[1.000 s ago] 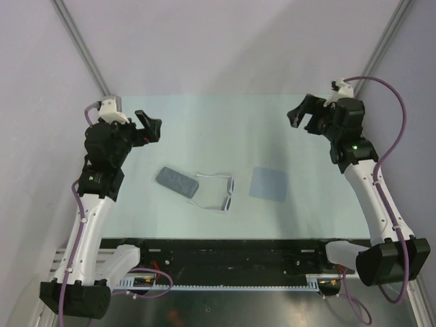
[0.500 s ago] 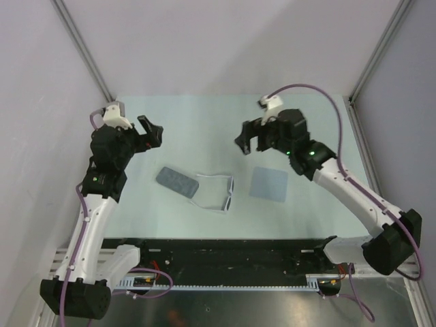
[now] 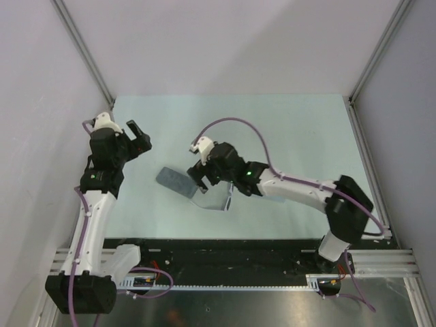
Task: Organize the sunglasses
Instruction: Pick up the sunglasses case from the center of the board.
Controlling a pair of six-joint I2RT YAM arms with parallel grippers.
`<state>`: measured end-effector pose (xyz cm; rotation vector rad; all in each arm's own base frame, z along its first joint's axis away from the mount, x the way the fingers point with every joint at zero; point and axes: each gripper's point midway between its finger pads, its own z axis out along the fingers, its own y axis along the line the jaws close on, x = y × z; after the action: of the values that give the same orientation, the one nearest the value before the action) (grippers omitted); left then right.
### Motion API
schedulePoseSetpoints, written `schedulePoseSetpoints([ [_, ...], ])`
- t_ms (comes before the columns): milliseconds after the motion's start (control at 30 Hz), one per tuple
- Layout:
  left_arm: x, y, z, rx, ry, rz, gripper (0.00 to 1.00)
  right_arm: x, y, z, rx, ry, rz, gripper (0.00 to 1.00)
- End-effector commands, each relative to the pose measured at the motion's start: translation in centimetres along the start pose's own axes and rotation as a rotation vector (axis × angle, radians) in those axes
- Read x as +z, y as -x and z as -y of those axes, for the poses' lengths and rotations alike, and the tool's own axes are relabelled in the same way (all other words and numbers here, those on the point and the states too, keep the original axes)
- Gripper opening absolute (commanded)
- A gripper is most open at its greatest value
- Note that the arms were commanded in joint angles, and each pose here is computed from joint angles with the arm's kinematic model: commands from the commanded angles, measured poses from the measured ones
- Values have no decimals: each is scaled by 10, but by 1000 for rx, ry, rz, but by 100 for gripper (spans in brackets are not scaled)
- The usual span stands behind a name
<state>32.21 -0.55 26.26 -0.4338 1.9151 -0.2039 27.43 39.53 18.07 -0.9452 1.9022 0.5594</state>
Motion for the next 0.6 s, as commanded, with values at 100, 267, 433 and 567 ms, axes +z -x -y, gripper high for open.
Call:
schedulePoseSetpoints([
  [100, 26, -54, -29, -146, 53, -211, 100, 65, 31, -32, -59, -45, 130, 100],
  [267, 34, -85, -33, -211, 21, -331, 100, 112, 9, -46, -88, -45, 87, 100],
  [433, 34, -87, -37, -244, 32, -337, 100, 135, 4, -51, -95, -43, 48, 100],
  [567, 35, -81, -45, -255, 70, -307, 100, 146, -12, -54, -99, -33, 9, 99],
])
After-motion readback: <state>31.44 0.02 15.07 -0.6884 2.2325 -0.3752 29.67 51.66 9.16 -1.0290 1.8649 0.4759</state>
